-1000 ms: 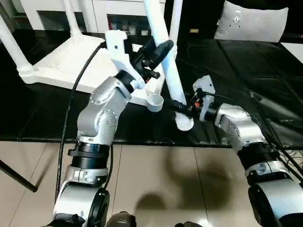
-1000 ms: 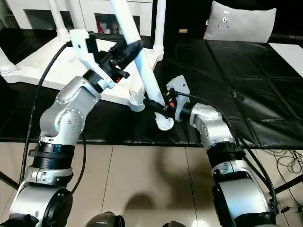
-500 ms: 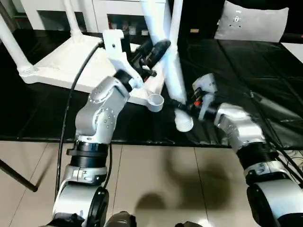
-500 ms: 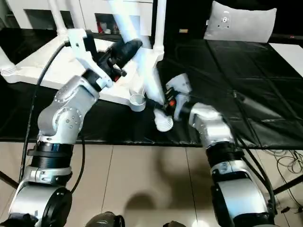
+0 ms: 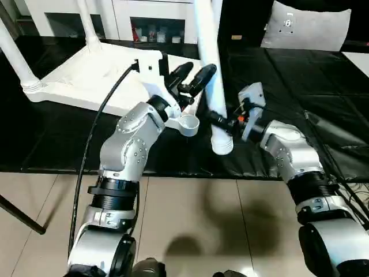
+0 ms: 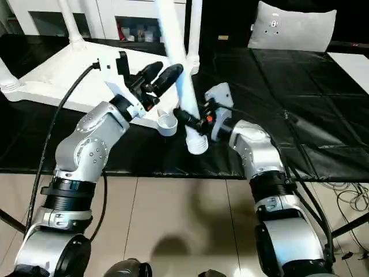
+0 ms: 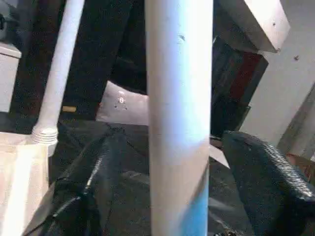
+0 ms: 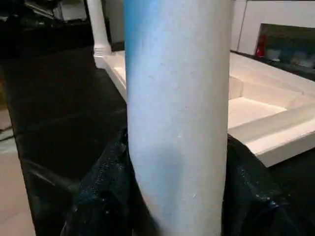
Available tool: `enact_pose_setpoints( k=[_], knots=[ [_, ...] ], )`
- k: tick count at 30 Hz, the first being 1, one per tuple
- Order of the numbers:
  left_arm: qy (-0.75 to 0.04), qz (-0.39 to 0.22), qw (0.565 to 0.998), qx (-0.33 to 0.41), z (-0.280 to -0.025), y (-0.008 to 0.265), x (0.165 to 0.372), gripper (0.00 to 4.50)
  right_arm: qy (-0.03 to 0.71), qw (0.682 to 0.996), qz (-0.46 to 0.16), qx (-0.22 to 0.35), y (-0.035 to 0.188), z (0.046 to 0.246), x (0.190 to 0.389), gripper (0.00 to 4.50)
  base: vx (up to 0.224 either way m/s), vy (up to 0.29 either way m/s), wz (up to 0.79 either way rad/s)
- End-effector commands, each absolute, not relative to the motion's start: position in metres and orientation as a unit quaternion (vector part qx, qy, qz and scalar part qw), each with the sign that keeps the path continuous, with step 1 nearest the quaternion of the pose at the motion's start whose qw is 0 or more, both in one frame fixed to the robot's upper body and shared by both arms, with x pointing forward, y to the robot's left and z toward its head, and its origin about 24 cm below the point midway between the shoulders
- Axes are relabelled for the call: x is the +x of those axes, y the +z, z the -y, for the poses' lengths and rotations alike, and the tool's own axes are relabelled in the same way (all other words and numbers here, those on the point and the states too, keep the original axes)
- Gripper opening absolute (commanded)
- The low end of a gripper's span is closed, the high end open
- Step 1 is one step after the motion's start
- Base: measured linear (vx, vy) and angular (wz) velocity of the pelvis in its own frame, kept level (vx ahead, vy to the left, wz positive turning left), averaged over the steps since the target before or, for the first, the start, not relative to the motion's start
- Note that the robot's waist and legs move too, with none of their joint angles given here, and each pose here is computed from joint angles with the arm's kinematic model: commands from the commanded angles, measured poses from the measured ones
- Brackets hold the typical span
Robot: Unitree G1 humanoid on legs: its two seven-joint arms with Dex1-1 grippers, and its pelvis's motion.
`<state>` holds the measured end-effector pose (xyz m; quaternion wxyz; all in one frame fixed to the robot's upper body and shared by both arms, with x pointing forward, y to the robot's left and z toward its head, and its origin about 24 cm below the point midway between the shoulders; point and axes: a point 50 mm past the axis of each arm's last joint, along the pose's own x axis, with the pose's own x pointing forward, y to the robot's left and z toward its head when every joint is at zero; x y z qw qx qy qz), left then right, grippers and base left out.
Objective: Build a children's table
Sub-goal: Move to table
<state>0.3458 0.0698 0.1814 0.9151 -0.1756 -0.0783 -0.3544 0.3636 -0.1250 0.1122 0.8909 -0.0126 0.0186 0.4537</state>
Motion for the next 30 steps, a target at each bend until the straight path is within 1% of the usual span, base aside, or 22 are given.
enact_pose_setpoints(
  k=[1,2,5,6,8,11,14,17,20,25,30],
  knots=[
    [-0.368,0.070,0.910,-0.181,-0.0648,0.1783,0.3427,3.61,0.460,0.888,-0.009,-0.024,0.1168,0.1217,0.3625,1.81,0.000,0.000,0.00],
    [-0.371,0.069,0.908,-0.183,-0.0639,0.1780,0.3419,3.44,0.461,0.887,-0.009,-0.026,0.1164,0.1209,0.3623,1.81,0.000,0.000,0.00],
    [-0.374,0.066,0.908,-0.178,-0.0625,0.1767,0.3408,3.13,0.462,0.887,-0.009,-0.026,0.1164,0.1197,0.3623,1.81,0.000,0.000,0.00],
    [-0.374,0.065,0.908,-0.178,-0.0624,0.1764,0.3407,3.13,0.462,0.887,-0.009,-0.025,0.1167,0.1192,0.3625,1.81,0.000,0.000,0.00],
    [-0.373,0.066,0.908,-0.177,-0.0623,0.1763,0.3407,2.87,0.462,0.887,-0.008,-0.026,0.1170,0.1187,0.3626,1.81,0.000,0.000,0.00],
    [-0.373,0.066,0.909,-0.175,-0.0622,0.1764,0.3405,2.77,0.462,0.886,-0.008,-0.025,0.1171,0.1179,0.3624,1.81,0.000,0.000,0.00],
    [-0.374,0.067,0.909,-0.173,-0.0621,0.1766,0.3403,2.42,0.463,0.886,-0.007,-0.025,0.1171,0.1170,0.3623,1.81,0.000,0.000,0.00],
    [-0.375,0.068,0.909,-0.171,-0.0620,0.1769,0.3401,2.32,0.464,0.885,-0.007,-0.025,0.1169,0.1161,0.3619,1.81,0.000,0.000,0.00],
    [-0.376,0.069,0.908,-0.171,-0.0617,0.1771,0.3399,1.99,0.466,0.885,-0.008,-0.025,0.1167,0.1158,0.3617,1.81,0.000,0.000,0.00],
    [-0.377,0.069,0.908,-0.171,-0.0616,0.1773,0.3397,1.77,0.466,0.884,-0.009,-0.026,0.1165,0.1157,0.3616,1.81,0.000,0.000,0.00],
    [-0.377,0.071,0.908,-0.170,-0.0617,0.1777,0.3397,1.75,0.466,0.884,-0.009,-0.028,0.1165,0.1155,0.3617,1.81,0.000,0.000,0.00]
  ],
)
